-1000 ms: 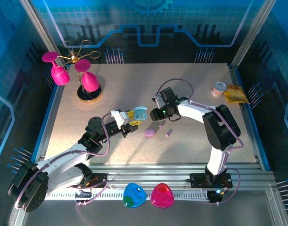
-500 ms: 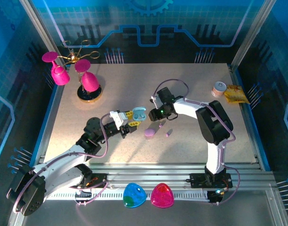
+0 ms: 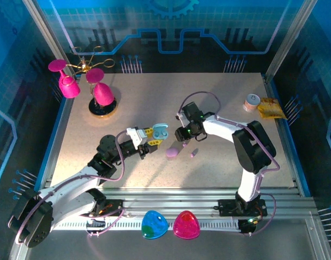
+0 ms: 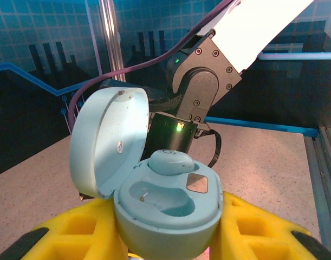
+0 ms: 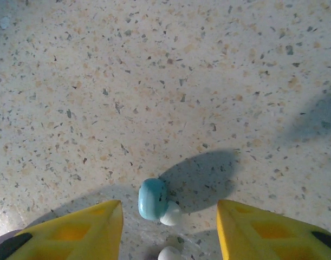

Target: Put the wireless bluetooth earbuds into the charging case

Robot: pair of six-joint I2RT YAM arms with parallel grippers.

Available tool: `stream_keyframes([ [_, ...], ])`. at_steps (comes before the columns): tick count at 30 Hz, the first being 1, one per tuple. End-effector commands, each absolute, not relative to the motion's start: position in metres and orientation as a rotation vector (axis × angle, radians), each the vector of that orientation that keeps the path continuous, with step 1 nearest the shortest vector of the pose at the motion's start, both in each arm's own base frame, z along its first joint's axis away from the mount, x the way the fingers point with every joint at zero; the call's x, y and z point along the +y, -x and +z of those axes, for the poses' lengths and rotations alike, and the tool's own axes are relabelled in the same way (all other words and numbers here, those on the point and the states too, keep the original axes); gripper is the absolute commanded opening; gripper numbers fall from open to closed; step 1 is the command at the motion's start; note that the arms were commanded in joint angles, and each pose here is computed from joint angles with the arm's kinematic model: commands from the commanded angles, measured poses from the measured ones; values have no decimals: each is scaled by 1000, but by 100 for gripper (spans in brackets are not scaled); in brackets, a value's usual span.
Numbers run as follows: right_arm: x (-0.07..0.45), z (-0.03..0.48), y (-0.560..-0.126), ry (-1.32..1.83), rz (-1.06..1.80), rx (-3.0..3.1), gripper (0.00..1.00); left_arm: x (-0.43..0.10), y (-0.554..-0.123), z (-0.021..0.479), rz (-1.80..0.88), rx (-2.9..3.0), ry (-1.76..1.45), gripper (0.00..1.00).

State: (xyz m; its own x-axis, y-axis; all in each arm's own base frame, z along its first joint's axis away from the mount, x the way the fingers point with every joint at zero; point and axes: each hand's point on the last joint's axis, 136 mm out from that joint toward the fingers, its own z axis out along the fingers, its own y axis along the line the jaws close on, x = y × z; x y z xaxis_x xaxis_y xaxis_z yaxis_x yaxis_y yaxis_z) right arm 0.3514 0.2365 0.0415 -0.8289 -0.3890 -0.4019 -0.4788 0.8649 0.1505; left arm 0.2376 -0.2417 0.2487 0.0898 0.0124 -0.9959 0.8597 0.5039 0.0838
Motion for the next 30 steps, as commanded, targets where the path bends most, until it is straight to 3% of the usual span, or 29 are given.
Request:
stream_keyframes([
  [1, 237, 52, -354, 652, 192, 2685, 45, -237, -233, 258, -761, 1287, -825, 20],
  [8, 248, 42, -351, 706, 81, 2733, 35, -231, -225, 269, -752, 1255, -816, 20],
  [30, 251, 18, -349, 767, -40, 2797, 20, -232, -224, 269, -748, 1257, -828, 20],
])
